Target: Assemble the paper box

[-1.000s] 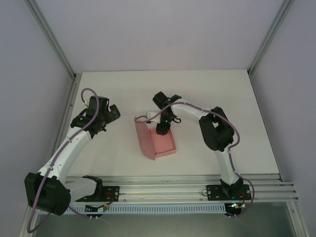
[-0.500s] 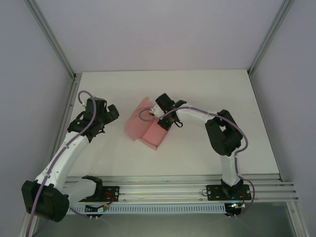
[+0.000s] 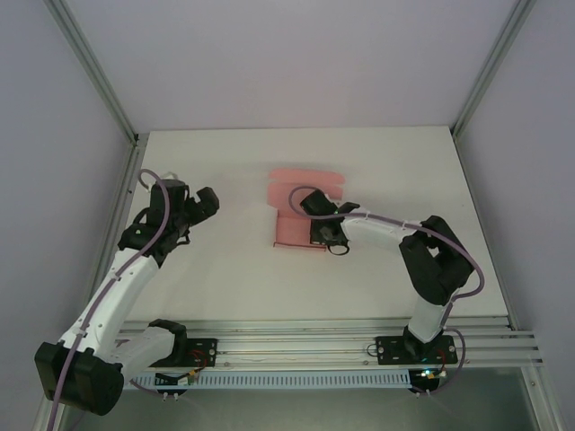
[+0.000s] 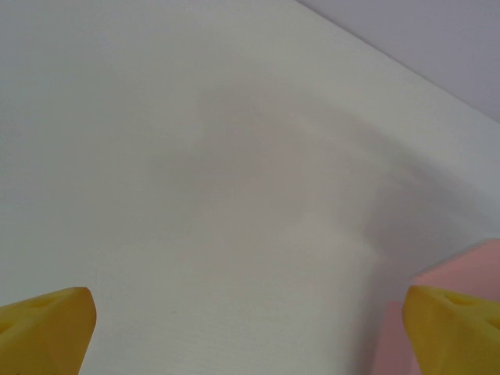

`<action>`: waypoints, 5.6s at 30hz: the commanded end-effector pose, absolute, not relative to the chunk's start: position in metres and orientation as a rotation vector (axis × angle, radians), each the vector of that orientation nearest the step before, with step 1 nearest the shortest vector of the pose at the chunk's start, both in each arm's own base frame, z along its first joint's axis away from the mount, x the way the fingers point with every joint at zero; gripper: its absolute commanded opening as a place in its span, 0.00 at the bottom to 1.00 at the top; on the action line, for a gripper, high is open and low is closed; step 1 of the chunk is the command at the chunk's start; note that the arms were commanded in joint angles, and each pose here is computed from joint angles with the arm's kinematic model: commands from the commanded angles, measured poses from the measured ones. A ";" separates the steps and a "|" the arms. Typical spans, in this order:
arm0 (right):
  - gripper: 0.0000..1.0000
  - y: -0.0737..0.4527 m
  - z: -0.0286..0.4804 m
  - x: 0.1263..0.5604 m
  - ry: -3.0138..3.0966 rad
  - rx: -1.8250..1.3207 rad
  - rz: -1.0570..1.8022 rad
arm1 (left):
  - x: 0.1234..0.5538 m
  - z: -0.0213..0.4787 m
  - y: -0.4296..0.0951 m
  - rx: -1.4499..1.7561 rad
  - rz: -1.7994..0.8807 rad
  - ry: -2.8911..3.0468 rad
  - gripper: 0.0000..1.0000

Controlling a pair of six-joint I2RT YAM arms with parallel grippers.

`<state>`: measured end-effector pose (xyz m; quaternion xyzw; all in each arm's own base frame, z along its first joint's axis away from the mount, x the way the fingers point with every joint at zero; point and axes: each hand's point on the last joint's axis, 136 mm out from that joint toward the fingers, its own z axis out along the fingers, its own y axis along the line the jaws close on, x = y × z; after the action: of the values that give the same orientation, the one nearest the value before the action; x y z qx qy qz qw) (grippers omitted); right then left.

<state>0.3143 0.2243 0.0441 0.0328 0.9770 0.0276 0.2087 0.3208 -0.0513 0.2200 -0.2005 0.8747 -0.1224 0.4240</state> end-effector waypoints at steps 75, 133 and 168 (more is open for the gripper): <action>0.00 0.214 0.188 0.416 2.240 -0.139 -0.025 | 0.442 0.186 -0.231 0.143 -0.214 2.407 0.00; 0.07 0.274 0.119 0.315 1.812 -0.241 0.087 | 0.291 0.197 -0.189 -0.204 -0.656 2.254 1.00; 0.87 0.240 0.083 0.207 2.270 -0.474 0.348 | 0.264 0.034 -0.174 -0.412 -0.390 2.816 0.77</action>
<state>0.2369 0.2471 0.1053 -0.1430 0.8683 0.1256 0.4580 0.2735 -0.1780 0.0488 -0.1543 0.9640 -0.1518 0.1545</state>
